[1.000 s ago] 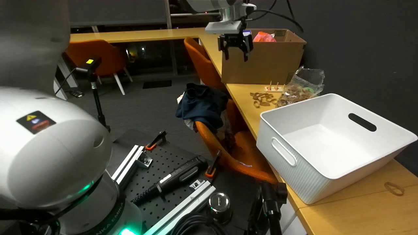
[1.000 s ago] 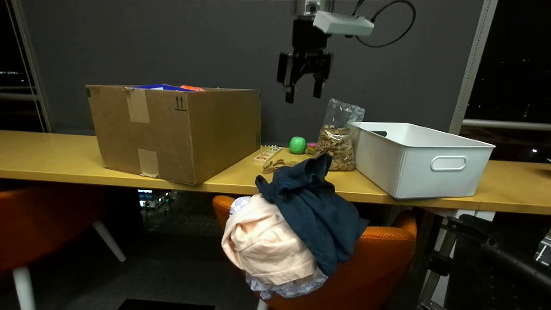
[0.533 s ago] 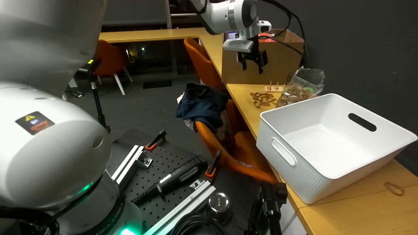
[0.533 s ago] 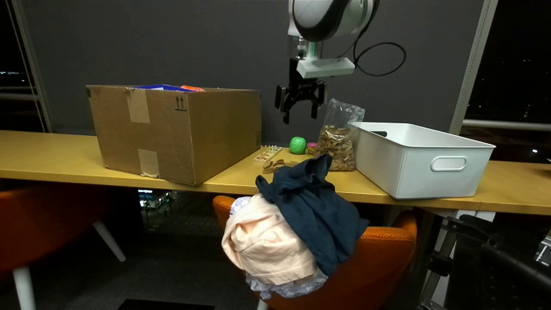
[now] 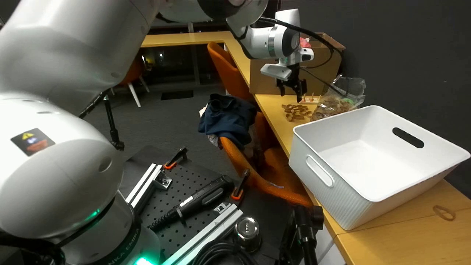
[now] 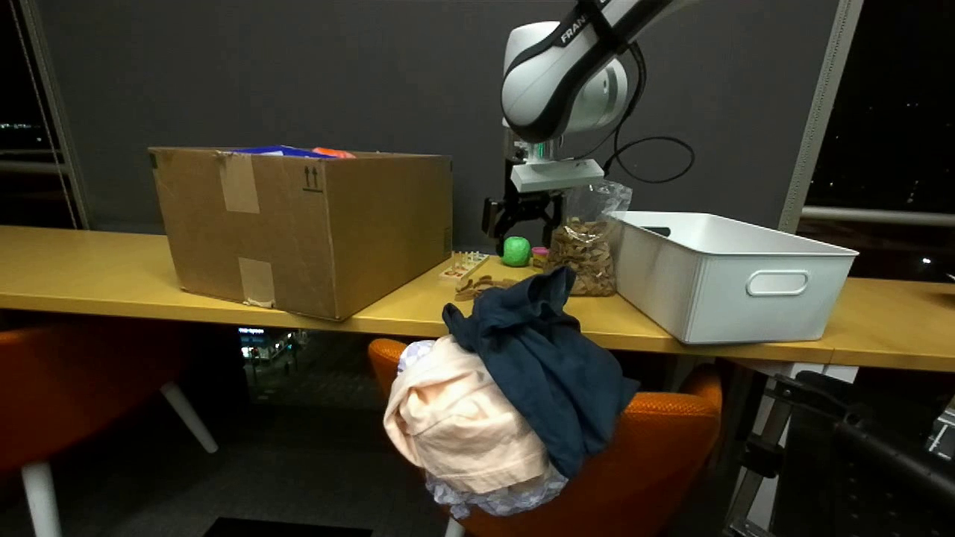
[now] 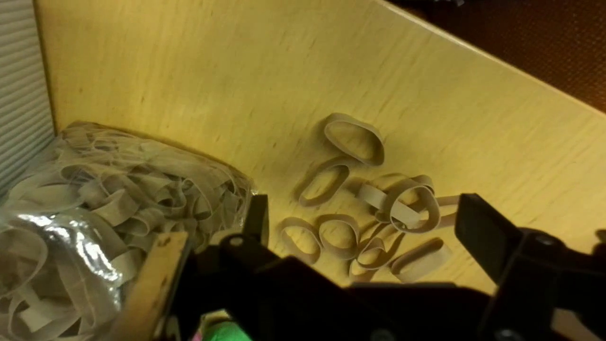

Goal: Put the rubber bands inside the packet

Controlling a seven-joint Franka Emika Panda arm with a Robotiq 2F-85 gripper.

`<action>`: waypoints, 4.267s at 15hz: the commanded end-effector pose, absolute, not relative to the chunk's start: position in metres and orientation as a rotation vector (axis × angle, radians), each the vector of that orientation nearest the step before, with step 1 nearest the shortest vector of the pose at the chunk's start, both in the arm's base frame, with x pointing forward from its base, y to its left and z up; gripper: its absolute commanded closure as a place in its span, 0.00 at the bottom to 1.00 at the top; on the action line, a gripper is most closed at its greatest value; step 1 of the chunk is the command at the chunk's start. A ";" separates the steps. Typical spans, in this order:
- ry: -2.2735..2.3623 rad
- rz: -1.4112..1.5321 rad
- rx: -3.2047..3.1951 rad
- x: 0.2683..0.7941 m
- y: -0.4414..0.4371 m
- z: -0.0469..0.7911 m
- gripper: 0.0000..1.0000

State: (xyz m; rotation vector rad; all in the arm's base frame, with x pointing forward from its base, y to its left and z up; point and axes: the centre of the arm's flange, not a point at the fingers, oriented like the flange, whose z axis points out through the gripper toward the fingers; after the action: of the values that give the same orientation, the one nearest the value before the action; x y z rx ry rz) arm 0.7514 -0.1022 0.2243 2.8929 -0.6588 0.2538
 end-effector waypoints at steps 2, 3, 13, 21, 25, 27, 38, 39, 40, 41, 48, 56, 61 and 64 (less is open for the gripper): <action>-0.685 0.322 2.920 0.793 -0.108 0.203 0.00; -0.686 0.328 2.927 0.799 -0.110 0.197 0.00; -0.637 0.352 2.935 0.826 -0.115 0.129 0.00; -0.582 0.407 2.934 0.833 -0.111 0.117 0.42; -0.582 0.429 2.936 0.833 -0.109 0.122 0.71; -0.593 0.437 2.932 0.829 -0.108 0.131 0.86; -0.664 0.499 2.910 0.820 -0.129 0.263 0.99; -0.668 0.498 2.908 0.819 -0.130 0.284 0.99; -0.673 0.494 2.908 0.816 -0.130 0.309 0.99; -0.677 0.489 2.904 0.810 -0.131 0.335 0.99; -0.841 0.368 2.802 0.757 -0.193 0.435 0.99; -1.023 0.204 2.722 0.714 -0.265 0.383 0.99; -1.073 0.209 2.695 0.709 -0.276 0.337 0.99; -1.076 0.259 2.688 0.701 -0.270 0.342 0.65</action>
State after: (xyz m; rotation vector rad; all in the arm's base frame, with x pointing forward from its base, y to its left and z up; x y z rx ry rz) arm 0.7357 -0.2860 0.3253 2.7044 -1.0615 0.2111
